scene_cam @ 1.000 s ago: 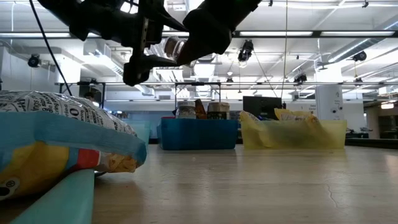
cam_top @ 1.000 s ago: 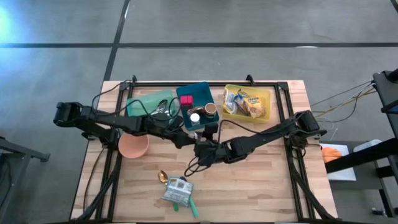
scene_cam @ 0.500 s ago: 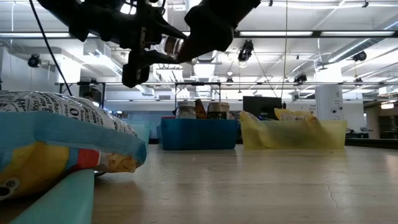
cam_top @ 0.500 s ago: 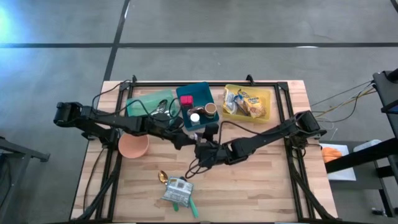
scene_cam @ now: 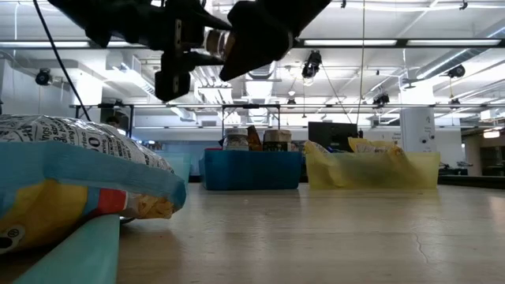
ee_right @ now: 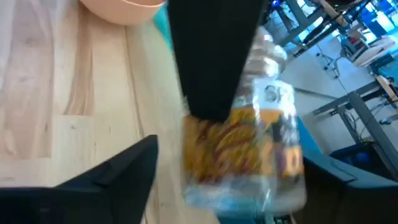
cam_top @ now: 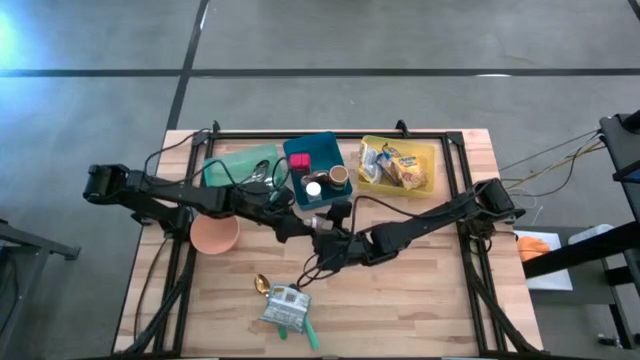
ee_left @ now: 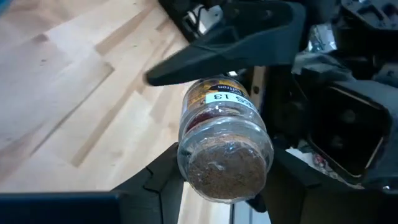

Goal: Pick & Place Food Item
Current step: Put the brown seasoning bottle into the blue bin

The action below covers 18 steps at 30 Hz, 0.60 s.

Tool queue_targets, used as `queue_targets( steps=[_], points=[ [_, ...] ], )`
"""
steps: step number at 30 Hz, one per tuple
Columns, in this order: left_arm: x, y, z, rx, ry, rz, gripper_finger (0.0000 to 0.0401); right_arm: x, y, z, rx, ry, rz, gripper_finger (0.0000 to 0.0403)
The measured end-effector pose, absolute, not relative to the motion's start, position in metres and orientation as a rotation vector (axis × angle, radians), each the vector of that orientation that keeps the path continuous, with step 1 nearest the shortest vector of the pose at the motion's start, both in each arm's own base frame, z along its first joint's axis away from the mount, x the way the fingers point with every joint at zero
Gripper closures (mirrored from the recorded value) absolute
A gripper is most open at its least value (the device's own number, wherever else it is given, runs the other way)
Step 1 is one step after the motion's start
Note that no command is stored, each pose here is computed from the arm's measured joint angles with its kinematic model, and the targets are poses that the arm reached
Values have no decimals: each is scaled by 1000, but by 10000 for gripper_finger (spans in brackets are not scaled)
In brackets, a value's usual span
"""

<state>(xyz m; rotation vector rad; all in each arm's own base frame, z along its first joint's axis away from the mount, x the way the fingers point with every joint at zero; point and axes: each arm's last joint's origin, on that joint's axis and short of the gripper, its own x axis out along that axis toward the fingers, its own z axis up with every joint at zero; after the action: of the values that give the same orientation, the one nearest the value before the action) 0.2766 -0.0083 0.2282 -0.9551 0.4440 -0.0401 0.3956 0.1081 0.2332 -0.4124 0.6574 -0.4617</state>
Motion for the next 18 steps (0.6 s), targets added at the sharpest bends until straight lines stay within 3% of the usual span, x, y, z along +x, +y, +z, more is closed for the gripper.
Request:
queue_targets(
  steps=[6, 18],
  points=[
    [265, -6, 238, -929, 486, 0, 236, 393, 114, 232, -405, 656, -459, 52],
    [249, 20, 285, -653, 696, 314, 236, 379, 123, 225, -324, 711, -512, 45]
  ],
)
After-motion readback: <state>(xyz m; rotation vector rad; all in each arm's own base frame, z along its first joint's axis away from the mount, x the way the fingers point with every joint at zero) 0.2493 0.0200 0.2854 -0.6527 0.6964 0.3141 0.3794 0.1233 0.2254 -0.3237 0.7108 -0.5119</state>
